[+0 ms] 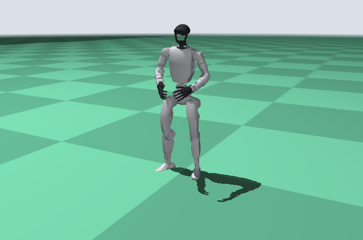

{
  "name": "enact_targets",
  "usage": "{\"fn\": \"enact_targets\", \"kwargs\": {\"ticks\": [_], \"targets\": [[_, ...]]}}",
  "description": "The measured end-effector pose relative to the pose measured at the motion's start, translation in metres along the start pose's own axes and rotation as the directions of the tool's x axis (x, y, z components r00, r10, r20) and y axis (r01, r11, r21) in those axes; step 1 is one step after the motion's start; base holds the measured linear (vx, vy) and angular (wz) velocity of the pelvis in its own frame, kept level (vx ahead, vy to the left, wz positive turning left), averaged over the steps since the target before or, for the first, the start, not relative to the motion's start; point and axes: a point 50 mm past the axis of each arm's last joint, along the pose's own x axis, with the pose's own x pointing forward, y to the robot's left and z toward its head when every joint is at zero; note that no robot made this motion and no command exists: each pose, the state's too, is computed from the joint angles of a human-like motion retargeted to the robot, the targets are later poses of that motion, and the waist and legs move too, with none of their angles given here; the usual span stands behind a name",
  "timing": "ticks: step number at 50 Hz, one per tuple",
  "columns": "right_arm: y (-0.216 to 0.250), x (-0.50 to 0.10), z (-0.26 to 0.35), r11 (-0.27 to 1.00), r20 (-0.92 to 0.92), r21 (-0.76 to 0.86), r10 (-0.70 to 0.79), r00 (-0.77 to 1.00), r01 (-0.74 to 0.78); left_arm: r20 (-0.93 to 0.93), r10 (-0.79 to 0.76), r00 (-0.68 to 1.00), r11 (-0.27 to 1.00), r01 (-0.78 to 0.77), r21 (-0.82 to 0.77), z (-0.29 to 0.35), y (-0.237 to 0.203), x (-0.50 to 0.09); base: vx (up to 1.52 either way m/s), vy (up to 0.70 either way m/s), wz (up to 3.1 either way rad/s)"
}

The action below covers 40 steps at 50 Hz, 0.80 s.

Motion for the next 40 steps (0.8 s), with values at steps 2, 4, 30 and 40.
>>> {"fn": "enact_targets", "kwargs": {"ticks": [2, 4, 30, 40], "targets": [[0.008, 0.009, 0.006, 0.994, 0.014, 0.108, -0.008, 1.000, 0.006, 0.012, -0.034, 0.999, 0.997, 0.035, -0.073, 0.007, -0.022, -0.001, -0.03, -0.03, -0.35], [0.015, 0.016, 0.013, 0.977, 0.024, 0.214, -0.026, 0.999, 0.021, 0.034, -0.064, 0.997, 0.989, 0.068, -0.129, 0.015, -0.039, -0.001, -0.04, -0.06, -0.37], [-0.026, -0.004, 0.038, 0.945, 0.152, 0.259, -0.245, 0.957, 0.201, 0.342, -0.240, 0.909, 0.965, 0.263, -0.021, 0.092, -0.079, 0.026, -0.02, -0.06, -0.46], [-0.042, -0.016, 0.037, 0.983, 0.161, 0.069, -0.181, 0.970, 0.171, 0.517, -0.033, 0.855, 0.981, -0.071, 0.180, 0.172, -0.003, 0.092, 0.03, -0.10, -0.43]]}}
